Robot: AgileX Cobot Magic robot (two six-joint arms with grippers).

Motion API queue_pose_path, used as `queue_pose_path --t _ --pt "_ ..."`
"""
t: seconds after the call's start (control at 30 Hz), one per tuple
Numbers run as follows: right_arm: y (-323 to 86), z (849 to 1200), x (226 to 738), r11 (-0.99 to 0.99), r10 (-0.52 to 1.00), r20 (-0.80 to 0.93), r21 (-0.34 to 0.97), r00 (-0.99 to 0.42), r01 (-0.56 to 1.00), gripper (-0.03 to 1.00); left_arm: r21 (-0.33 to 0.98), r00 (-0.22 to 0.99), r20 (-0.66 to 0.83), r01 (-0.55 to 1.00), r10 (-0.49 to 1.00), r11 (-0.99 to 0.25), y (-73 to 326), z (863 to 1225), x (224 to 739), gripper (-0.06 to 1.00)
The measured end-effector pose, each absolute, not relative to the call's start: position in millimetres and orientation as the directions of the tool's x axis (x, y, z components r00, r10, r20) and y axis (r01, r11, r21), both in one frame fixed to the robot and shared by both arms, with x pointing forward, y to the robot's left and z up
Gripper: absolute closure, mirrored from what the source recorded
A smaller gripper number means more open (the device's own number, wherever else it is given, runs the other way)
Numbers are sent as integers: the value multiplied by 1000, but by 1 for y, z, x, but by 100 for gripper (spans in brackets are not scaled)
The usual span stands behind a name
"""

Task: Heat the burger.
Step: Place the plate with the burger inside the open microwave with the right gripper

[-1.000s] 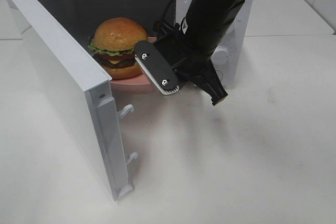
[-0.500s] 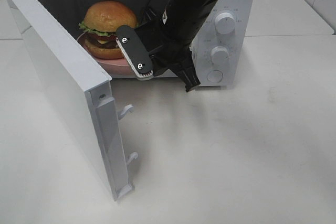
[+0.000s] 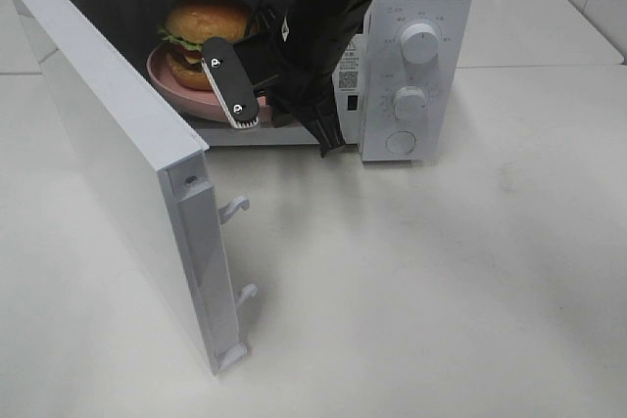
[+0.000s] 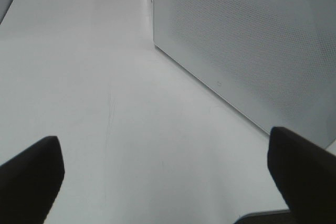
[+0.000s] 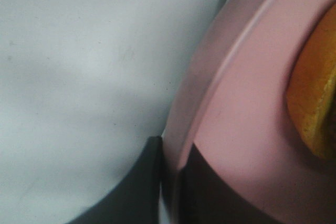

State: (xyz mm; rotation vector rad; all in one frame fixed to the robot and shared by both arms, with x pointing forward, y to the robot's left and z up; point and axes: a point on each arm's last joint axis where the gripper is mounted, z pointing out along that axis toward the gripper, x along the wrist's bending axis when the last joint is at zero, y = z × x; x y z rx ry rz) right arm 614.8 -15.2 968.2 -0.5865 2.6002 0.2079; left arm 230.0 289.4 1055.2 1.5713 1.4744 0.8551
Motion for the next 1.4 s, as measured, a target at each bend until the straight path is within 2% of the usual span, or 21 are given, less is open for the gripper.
queue_pose_path --t 0.57,0.93,1.1,1.13,1.2,1.27,1.37,1.4 --pt "4 945 658 934 -311 -480 6 -821 -357 91 891 92 -46 454 995 0 289 1055 230 -3" --pt "9 929 666 934 -310 -493 4 -813 -358 90 891 92 -46 454 995 0 289 1055 230 -3" --pt "12 929 668 940 -274 -525 32 -806 -341 81 891 92 -46 454 995 0 289 1055 230 -3" --pt "13 932 670 941 -258 -542 46 -800 -334 73 891 92 -46 454 995 0 289 1055 230 -3" --pt "13 932 670 942 -253 -547 50 -798 -333 70 891 92 -46 454 995 0 289 1055 230 -3" --pt "14 933 670 943 -247 -549 54 -799 -329 54 891 92 -46 454 995 0 289 1055 230 -3" --pt "14 933 670 942 -247 -550 55 -797 -330 52 891 92 -46 454 995 0 289 1055 230 -3" --pt "16 934 670 941 -247 -559 59 -791 -335 47 891 92 -46 454 995 0 289 1055 230 -3"
